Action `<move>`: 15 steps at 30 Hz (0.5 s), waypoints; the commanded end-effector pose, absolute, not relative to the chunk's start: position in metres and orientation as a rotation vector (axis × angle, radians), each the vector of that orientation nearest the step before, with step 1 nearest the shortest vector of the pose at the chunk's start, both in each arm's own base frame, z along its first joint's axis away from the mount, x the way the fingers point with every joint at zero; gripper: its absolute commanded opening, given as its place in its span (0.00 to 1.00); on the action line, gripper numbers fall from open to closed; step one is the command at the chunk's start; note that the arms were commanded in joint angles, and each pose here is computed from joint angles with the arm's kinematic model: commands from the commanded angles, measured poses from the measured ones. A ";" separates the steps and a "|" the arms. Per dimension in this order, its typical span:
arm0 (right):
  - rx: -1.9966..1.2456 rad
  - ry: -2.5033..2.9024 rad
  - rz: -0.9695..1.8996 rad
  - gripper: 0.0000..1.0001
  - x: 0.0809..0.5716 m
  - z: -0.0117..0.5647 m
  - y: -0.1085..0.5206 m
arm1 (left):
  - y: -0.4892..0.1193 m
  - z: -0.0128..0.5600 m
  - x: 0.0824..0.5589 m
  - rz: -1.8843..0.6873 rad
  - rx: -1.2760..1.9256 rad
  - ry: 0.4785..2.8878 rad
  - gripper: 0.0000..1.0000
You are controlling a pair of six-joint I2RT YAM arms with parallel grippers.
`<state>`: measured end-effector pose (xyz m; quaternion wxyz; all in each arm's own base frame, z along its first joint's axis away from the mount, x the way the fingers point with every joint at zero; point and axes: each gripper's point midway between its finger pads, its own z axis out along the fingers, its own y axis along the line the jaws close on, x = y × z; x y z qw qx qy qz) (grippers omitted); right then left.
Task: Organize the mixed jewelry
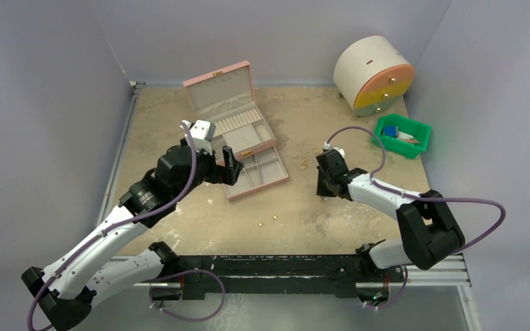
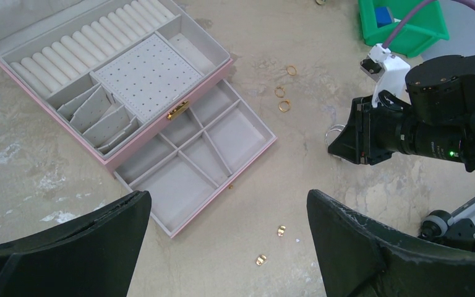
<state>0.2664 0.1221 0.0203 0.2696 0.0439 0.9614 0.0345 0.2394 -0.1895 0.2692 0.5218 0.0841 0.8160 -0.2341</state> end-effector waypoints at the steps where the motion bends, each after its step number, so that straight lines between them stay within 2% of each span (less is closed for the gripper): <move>1: 0.145 2.559 0.126 0.18 0.272 0.033 0.125 | -0.188 0.280 0.239 -0.573 0.185 1.916 0.97; 5: 0.151 2.546 0.135 0.10 0.274 0.037 0.126 | -0.187 0.280 0.240 -0.568 0.184 1.915 0.97; 15: 0.148 2.485 0.184 0.05 0.283 0.062 0.131 | -0.186 0.281 0.239 -0.564 0.186 1.912 0.97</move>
